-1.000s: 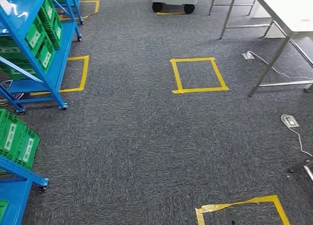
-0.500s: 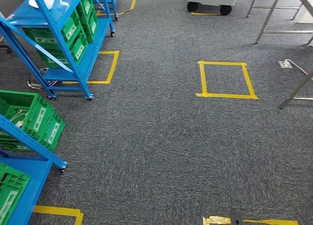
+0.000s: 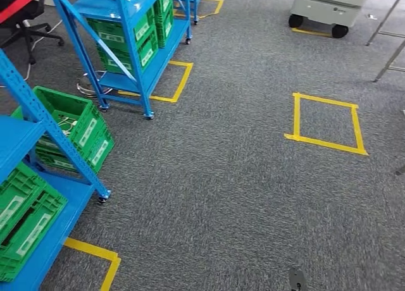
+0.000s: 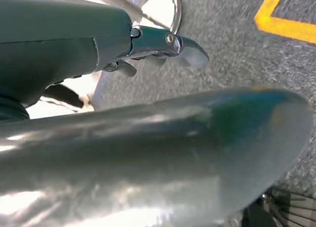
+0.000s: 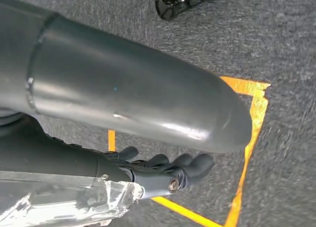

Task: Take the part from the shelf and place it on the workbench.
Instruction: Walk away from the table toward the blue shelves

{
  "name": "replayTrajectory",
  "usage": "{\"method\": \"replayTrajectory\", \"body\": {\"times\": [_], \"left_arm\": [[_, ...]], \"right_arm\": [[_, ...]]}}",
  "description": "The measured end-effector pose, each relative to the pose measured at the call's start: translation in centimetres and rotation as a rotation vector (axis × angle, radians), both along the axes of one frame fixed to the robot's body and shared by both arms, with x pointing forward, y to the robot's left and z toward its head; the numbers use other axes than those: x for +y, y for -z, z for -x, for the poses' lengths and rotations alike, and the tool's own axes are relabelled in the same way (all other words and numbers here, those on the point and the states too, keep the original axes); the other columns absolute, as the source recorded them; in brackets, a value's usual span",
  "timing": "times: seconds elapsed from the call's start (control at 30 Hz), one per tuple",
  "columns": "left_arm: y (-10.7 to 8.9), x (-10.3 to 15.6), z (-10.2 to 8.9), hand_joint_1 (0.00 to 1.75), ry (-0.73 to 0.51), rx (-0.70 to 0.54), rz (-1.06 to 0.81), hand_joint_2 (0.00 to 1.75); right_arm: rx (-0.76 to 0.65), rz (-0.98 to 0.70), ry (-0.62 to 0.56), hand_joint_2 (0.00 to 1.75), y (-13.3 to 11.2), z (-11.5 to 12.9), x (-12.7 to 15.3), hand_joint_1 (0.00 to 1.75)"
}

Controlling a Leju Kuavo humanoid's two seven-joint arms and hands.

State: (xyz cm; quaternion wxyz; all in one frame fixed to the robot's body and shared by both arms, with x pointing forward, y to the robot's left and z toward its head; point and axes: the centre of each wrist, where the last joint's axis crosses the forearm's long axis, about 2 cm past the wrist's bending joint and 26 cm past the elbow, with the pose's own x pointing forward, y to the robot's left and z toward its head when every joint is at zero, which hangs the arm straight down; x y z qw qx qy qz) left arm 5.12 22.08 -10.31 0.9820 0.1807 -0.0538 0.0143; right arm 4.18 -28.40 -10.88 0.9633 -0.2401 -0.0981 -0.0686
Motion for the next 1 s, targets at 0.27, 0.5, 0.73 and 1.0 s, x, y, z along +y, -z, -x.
{"method": "replayTrajectory", "body": {"times": [0.27, 0.5, 0.73, 1.0], "left_arm": [[0.01, 0.07, 0.02, 0.0, -0.022, 0.002, 0.004, 0.0], [0.04, 0.1, 0.22, 0.0, -0.035, 0.007, 0.005, 0.0], [0.06, 0.16, 0.23, 0.0, -0.049, 0.005, 0.008, 0.0], [0.07, 0.26, 0.2, 0.0, -0.056, 0.002, 0.011, 0.0]], "right_arm": [[0.001, 0.0, -0.01, 0.0, 0.01, 0.14, 0.07, 0.0], [-0.002, -0.003, -0.019, 0.0, 0.02, 0.25, 0.3, 0.0], [-0.004, -0.008, -0.027, 0.0, 0.02, 0.26, 0.42, 0.0], [-0.016, -0.011, -0.032, 0.0, -0.01, -0.04, 0.55, 0.0]]}}
